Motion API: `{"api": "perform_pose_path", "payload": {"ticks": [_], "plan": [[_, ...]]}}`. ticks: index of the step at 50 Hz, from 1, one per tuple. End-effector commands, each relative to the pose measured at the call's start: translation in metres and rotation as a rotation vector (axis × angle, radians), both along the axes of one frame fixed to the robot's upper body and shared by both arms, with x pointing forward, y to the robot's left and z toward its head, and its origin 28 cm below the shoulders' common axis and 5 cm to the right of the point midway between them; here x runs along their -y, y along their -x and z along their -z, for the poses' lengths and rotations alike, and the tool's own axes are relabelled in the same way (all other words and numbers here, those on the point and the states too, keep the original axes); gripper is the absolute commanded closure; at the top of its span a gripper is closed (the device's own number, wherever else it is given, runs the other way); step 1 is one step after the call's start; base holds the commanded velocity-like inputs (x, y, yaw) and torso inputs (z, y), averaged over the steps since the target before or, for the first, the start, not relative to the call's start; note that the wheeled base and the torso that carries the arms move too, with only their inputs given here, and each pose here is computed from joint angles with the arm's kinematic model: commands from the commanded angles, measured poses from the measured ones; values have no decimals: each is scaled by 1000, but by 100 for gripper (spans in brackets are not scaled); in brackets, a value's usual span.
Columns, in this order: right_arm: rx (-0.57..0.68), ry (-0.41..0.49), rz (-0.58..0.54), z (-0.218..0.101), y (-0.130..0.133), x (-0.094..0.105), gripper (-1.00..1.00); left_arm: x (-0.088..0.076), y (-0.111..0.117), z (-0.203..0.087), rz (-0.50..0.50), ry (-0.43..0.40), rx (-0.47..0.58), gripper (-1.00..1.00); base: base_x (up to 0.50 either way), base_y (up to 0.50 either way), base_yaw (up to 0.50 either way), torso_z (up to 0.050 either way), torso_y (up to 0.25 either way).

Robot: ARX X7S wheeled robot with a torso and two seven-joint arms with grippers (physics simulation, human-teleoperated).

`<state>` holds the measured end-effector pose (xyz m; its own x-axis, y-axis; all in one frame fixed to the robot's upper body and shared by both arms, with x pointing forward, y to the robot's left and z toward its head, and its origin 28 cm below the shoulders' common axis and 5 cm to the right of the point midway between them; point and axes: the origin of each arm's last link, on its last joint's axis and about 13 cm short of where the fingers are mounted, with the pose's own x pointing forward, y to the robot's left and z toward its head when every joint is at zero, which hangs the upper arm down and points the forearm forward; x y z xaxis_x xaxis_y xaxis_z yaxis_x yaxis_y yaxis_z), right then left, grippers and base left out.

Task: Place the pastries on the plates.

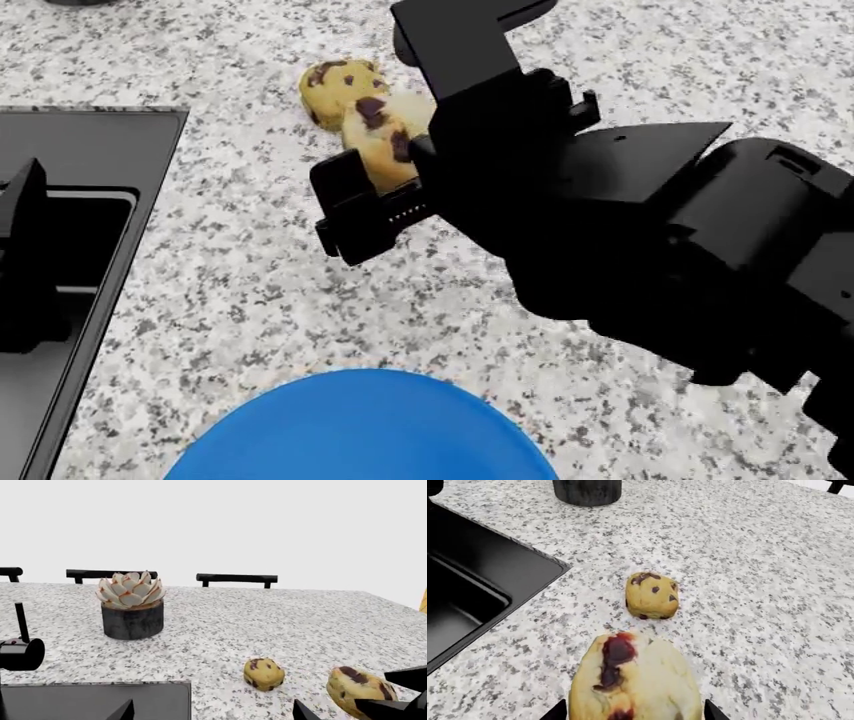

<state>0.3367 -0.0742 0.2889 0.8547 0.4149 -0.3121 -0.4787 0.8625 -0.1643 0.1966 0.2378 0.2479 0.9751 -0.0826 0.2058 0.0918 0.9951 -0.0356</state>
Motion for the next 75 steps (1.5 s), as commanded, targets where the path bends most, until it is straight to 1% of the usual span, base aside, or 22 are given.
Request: {"api": "perform_pose_path", "payload": {"ticks": [1, 2, 4, 7, 8, 9, 11, 13, 14, 17, 21, 28, 34, 37, 45, 54, 55, 61, 67, 75], "plan": [[103, 36, -112, -8, 97, 29, 100, 9, -10, -1, 50, 86, 28, -100, 0, 0, 0, 0, 0], [101, 43, -113, -6, 101, 30, 100, 9, -11, 0, 54, 87, 26, -100, 0, 0, 0, 0, 0], [91, 54, -115, -3, 117, 33, 100, 10, -14, 3, 60, 94, 21, -100, 0, 0, 0, 0, 0], [76, 44, -119, 0, 143, 36, 100, 12, -19, 7, 70, 99, 21, -100, 0, 0, 0, 0, 0], [69, 40, -124, 1, 147, 35, 100, 12, -19, 7, 71, 99, 20, -100, 0, 0, 0, 0, 0], [28, -3, -141, 4, 156, 34, 100, 13, -20, 8, 74, 101, 19, -100, 0, 0, 3, 0, 0], [17, -14, -183, 9, 173, 32, 100, 13, -23, 6, 79, 107, 20, -100, 0, 0, 0, 0, 0], [-4, -23, -198, 13, 183, 30, 100, 13, -24, 6, 85, 111, 18, -100, 0, 0, 0, 0, 0], [-37, -35, -185, 15, 187, 29, 100, 13, -24, 7, 88, 112, 18, -100, 0, 0, 0, 0, 0], [-81, -42, -196, 27, 194, 28, 100, 12, -23, 8, 90, 114, 13, -100, 0, 0, 0, 0, 0], [-127, -46, -204, 34, 199, 24, 100, 11, -19, 7, 90, 113, 10, -100, 0, 0, 0, 0, 0], [-202, -37, -201, 45, 208, 24, 100, 11, -13, 7, 88, 121, 3, -100, 0, 0, 1, 0, -1], [-260, -34, -209, 55, 211, 23, 100, 11, -7, 7, 84, 125, -7, -100, 2, 2, 0, 0, -5], [-261, -29, -211, 54, 208, 22, 100, 13, -5, 7, 87, 128, -12, -100, 9, 3, 1, 0, -7], [-300, -15, -204, 67, 204, 20, 100, 13, -2, 6, 83, 131, -16, -100, 9, 5, 1, 0, -10], [-312, -15, -207, 71, 200, 17, 100, 11, -6, 8, 86, 130, -20, -100, 9, 7, 2, 0, -12], [-312, -9, -211, 72, 201, 17, -100, 11, -7, 8, 86, 130, -20, -100, 0, 7, 4, 0, -13], [-290, -19, -209, 65, 200, 17, -100, 10, -8, 11, 82, 132, -25, -100, 6, 7, 4, 0, -11], [-208, -28, -225, 46, 205, 17, -100, 10, -8, 11, 82, 131, -25, -100, 0, 6, 5, 0, -7], [-57, -29, -246, 14, 216, 17, -100, 10, -10, 12, 82, 132, -21, -100, 1, 5, 4, 0, -5]]}}
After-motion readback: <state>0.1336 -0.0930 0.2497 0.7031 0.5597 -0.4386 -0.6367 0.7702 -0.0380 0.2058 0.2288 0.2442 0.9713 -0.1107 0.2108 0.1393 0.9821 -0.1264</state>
